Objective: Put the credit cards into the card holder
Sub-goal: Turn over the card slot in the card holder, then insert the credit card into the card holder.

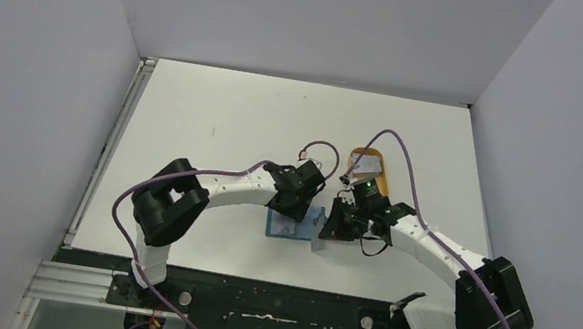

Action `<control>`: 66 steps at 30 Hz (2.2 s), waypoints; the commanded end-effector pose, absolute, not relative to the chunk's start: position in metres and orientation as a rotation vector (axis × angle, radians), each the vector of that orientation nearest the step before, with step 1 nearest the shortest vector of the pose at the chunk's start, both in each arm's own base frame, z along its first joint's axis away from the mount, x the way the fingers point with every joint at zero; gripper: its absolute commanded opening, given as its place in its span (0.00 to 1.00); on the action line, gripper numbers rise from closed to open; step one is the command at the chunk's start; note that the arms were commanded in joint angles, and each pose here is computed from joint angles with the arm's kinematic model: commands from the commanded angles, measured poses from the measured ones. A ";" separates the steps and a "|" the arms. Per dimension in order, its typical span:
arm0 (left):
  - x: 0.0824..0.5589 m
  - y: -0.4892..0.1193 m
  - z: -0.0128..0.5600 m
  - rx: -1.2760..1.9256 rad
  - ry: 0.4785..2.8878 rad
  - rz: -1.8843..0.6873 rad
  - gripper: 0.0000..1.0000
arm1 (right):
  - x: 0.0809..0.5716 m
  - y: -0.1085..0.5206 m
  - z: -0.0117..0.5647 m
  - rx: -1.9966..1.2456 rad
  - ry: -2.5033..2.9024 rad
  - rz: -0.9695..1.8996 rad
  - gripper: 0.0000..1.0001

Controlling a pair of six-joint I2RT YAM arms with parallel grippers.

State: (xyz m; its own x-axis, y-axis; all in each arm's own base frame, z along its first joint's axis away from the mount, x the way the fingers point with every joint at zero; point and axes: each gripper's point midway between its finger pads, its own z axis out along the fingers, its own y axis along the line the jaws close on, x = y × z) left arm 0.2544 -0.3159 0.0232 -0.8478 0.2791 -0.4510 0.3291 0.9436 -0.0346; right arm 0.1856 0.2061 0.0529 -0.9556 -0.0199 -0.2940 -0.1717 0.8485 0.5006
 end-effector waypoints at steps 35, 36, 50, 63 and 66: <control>0.241 -0.281 0.095 0.093 2.624 -0.521 0.84 | 0.202 0.285 0.074 -0.273 2.621 1.008 0.00; 0.241 -0.280 0.094 0.080 2.628 -0.528 0.84 | 0.203 0.287 0.074 -0.276 2.619 1.010 0.00; 0.250 -0.251 0.065 -0.086 2.683 -0.452 0.76 | 0.215 0.272 0.093 -0.207 2.577 0.992 0.00; 0.243 -0.219 0.034 -0.296 2.749 -0.441 0.61 | 0.234 0.266 0.084 -0.121 2.589 1.139 0.00; 0.243 -0.217 0.030 -0.303 2.758 -0.434 0.59 | 0.234 0.269 0.078 -0.105 2.604 1.154 0.00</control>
